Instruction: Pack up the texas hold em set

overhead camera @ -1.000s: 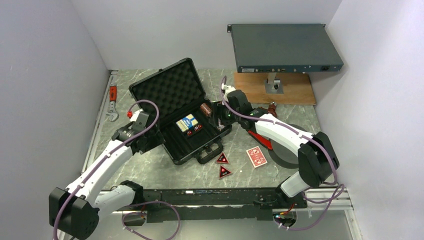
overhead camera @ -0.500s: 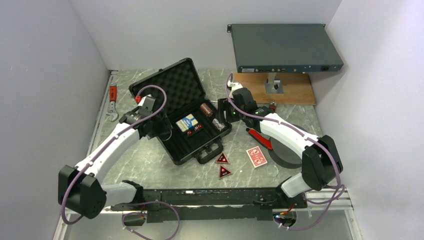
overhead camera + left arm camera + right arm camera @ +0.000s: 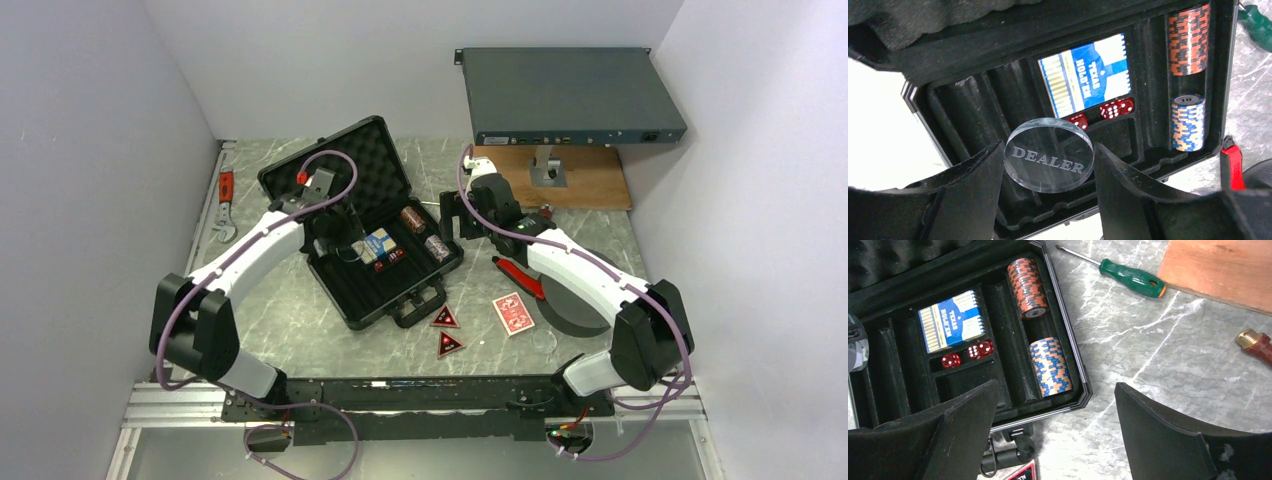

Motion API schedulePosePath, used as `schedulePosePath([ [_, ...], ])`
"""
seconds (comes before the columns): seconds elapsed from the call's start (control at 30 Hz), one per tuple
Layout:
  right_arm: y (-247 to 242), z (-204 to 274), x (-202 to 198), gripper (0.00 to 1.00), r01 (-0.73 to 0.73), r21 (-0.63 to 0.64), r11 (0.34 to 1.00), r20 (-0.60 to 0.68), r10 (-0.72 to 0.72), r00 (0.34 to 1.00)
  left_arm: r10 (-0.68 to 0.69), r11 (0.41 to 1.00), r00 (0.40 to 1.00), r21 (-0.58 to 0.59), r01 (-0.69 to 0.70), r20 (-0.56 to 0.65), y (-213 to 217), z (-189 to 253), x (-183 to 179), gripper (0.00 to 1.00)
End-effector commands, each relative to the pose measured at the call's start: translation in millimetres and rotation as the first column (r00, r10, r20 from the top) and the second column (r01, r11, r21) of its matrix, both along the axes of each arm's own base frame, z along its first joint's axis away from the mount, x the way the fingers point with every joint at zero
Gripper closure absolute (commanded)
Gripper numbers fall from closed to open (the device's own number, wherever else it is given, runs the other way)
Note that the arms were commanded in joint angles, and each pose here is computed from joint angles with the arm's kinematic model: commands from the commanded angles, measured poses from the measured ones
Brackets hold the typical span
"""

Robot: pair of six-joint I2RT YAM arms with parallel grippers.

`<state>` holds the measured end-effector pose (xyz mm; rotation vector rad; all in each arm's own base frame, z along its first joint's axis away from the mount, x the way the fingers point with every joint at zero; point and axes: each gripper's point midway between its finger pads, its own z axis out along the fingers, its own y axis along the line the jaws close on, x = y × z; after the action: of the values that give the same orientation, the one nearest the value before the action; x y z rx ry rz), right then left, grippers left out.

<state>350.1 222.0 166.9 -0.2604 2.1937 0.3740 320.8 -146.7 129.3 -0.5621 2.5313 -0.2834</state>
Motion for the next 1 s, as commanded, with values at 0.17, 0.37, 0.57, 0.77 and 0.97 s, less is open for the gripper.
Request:
schedulePosePath([
  [0.17,-10.1,18.2,4.4,0.09,0.032,-0.001,0.999,0.070,-0.032,0.997,-0.016,0.998,1.000,-0.062,0.018,0.027,-33.2,8.9,38.3,1.00],
  [0.37,-12.2,18.1,5.2,0.09,0.039,0.007,0.999,0.072,-0.039,0.997,-0.037,0.996,0.999,-0.077,0.037,0.001,-50.5,-1.9,49.0,1.00],
  [0.57,-10.4,17.2,4.9,0.09,0.033,0.019,0.999,0.069,-0.035,0.997,-0.017,0.998,1.000,-0.066,0.017,-0.001,-54.2,-12.6,55.9,1.00],
  [0.77,-12.2,17.9,4.5,0.09,0.038,0.017,0.999,0.072,-0.039,0.997,-0.018,0.998,1.000,-0.054,0.017,-0.020,-57.5,-25.1,62.1,1.00],
  [0.97,-14.2,13.6,4.0,0.09,0.044,0.015,0.999,0.064,-0.045,0.997,-0.027,0.999,0.999,-0.045,0.026,-0.022,-58.7,-33.0,65.7,1.00],
])
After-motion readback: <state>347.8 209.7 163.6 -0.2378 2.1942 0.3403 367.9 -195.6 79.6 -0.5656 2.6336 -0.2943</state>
